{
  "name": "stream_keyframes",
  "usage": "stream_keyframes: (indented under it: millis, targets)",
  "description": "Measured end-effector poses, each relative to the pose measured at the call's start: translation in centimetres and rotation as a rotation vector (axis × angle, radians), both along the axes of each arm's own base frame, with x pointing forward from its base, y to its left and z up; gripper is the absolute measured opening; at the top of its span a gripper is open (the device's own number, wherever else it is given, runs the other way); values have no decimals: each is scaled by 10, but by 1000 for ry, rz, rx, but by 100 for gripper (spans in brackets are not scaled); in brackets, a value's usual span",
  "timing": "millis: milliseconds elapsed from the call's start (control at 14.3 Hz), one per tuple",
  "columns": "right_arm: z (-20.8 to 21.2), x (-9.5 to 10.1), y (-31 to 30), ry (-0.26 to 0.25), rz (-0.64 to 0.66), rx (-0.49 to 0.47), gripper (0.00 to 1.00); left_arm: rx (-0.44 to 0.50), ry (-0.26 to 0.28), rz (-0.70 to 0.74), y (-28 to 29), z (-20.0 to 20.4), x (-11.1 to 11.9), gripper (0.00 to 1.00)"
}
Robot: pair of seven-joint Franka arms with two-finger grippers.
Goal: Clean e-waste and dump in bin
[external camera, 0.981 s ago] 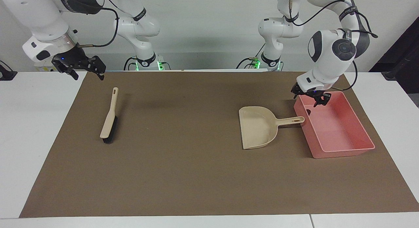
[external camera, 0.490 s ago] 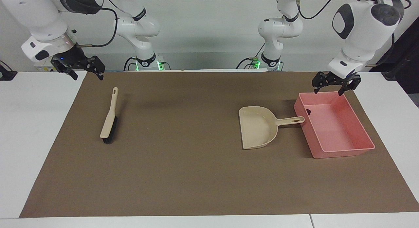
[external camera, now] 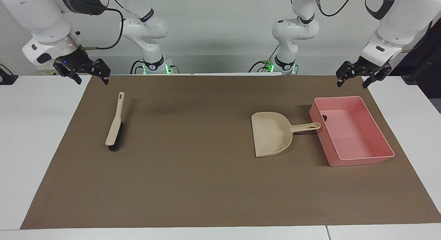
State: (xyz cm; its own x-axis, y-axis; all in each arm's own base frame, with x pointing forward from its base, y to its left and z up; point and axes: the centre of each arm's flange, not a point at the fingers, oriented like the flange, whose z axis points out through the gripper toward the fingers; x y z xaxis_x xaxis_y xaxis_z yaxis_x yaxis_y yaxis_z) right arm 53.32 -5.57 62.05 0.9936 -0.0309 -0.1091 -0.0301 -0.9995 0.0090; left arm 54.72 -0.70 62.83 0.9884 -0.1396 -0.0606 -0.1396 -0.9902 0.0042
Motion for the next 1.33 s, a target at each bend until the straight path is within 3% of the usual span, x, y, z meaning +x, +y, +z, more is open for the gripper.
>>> stream_keyframes:
  millis: [1331]
  targets:
    - [0,0,0,0,0,0,100,-18,9,23,-3,-1,-1,99]
